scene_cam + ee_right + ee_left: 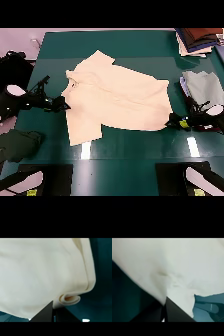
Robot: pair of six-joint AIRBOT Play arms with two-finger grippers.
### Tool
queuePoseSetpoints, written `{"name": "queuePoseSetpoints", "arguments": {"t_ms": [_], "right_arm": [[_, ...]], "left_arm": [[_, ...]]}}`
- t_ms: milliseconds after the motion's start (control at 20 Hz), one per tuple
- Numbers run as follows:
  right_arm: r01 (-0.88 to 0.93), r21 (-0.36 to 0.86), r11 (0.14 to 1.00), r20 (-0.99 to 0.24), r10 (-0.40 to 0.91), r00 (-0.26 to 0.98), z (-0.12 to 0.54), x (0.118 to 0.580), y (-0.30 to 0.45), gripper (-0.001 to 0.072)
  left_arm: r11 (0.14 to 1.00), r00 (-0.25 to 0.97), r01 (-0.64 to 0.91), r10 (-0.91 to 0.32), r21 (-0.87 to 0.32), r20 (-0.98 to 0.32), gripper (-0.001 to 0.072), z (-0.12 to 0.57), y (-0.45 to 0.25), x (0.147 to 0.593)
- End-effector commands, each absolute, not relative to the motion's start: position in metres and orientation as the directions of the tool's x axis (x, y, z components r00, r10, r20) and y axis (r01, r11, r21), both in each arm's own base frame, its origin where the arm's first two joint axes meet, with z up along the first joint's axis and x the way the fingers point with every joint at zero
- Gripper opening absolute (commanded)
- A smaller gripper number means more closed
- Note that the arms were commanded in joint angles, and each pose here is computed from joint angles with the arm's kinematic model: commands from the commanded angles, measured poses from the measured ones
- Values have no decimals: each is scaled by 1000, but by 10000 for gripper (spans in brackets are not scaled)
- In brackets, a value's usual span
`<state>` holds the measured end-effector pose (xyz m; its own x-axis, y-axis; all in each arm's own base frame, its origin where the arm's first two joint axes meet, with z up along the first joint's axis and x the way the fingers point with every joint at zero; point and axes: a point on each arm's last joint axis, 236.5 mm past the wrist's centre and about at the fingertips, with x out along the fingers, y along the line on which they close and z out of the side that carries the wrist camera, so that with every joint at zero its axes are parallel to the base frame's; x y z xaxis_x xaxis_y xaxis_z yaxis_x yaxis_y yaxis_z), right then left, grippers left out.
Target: Fold the shirts.
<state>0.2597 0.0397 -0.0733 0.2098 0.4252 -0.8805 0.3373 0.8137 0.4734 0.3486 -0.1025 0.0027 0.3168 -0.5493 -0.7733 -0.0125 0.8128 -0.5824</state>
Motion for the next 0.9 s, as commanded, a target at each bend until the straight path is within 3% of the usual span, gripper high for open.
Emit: {"name": "queuePoseSetpoints", "arguments": {"t_ms": [0,100,250,400,500,650,750,850], "right_arm": [[193,477,857,-852,398,339,-18,286,35,17],[60,440,896,-756,334,564,81,319,25,17],[-89,287,954,-489,226,843,258,328,16,17],[-97,89,991,-223,114,968,398,288,10,17],[-58,1,998,-109,58,992,452,257,7,17],[-42,-57,997,-88,36,995,480,231,10,17],[-59,-52,997,-153,51,987,477,229,13,17],[-76,-52,996,-237,61,969,466,237,12,16]], "left_arm": [[829,473,96,-526,-552,-707,28,75,-98,363],[835,617,219,-519,-504,-592,28,170,-100,365],[848,815,391,-500,-358,-294,28,347,-104,332],[860,872,489,-488,-144,43,28,502,-111,247],[869,857,491,-470,-57,212,28,569,-113,188],[896,823,444,-417,21,385,27,623,-105,132],[908,826,419,-390,19,408,27,629,-99,133],[909,860,416,-383,-29,338,27,610,-95,162]]}}
